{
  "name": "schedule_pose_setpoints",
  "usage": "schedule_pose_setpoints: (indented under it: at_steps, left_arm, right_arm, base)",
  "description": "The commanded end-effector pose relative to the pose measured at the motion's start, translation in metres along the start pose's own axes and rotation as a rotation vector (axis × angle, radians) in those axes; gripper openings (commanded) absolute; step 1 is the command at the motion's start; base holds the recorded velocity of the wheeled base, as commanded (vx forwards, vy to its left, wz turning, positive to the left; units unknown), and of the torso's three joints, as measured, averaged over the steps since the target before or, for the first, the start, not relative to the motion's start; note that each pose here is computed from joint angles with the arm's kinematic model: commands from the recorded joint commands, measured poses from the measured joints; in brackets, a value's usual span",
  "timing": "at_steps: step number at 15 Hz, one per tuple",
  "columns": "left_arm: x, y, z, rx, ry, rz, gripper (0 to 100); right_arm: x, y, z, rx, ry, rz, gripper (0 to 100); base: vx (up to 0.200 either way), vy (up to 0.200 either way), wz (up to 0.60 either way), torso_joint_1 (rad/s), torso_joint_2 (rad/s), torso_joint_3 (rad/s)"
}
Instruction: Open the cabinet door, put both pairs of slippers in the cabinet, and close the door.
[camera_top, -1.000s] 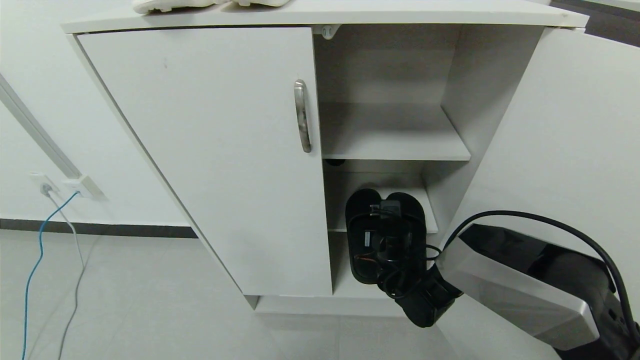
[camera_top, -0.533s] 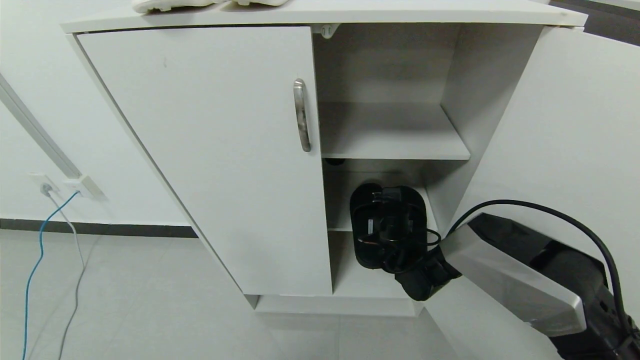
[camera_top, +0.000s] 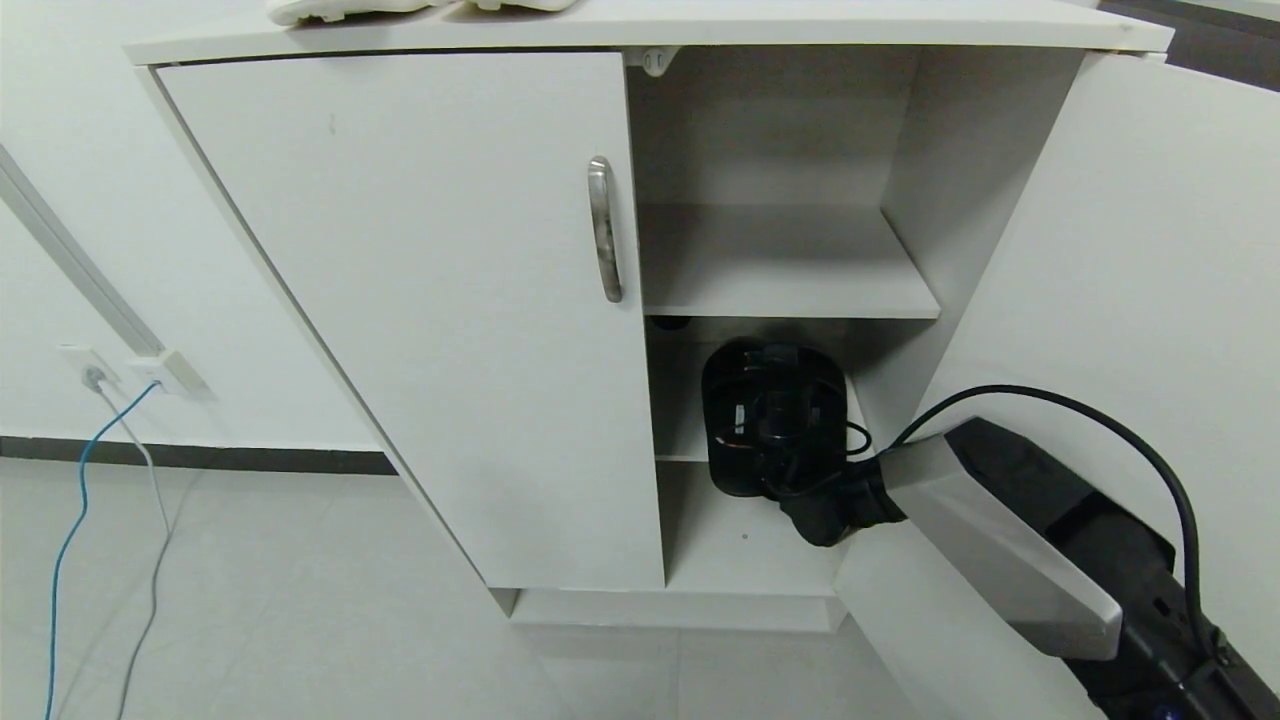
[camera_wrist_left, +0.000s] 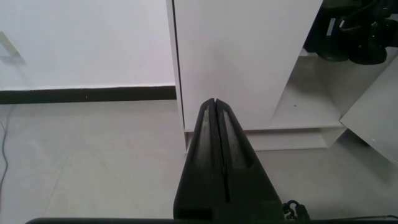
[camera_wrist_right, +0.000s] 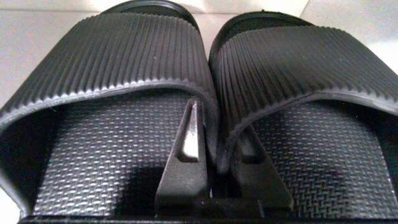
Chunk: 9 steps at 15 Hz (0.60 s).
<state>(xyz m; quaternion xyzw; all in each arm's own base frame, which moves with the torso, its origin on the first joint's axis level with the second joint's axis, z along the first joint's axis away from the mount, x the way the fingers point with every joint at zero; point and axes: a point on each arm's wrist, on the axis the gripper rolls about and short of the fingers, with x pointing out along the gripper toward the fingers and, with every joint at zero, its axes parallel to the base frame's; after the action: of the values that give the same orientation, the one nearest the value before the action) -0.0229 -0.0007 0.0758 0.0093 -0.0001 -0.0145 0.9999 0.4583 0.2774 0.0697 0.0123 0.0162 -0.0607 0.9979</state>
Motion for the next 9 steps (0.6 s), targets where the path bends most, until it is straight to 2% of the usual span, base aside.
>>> schedule_pose_setpoints:
  at_steps: [1, 6, 7, 9]
  left_arm:
    - [0.000, 0.000, 0.000, 0.000, 0.002, 0.000, 0]
    - [0.000, 0.000, 0.000, 0.000, 0.002, 0.001, 0]
    - [0.000, 0.000, 0.000, 0.000, 0.000, 0.001, 0]
    - [0.000, 0.000, 0.000, 0.000, 0.002, 0.001, 0]
  right_arm:
    - [0.011, 0.004, -0.001, 0.008, -0.009, -0.006, 0]
    - [0.021, -0.002, -0.002, 0.004, -0.002, -0.025, 0]
    - [0.021, -0.002, -0.003, 0.003, -0.001, -0.025, 100]
    - [0.021, -0.002, -0.006, -0.001, 0.003, -0.027, 100]
  base:
    - [0.000, 0.000, 0.00, 0.000, 0.00, 0.000]
    - [0.000, 0.000, 0.00, 0.000, 0.00, 0.000]
    - [0.000, 0.000, 0.00, 0.000, 0.00, 0.000]
    - [0.000, 0.000, 0.00, 0.000, 0.00, 0.000]
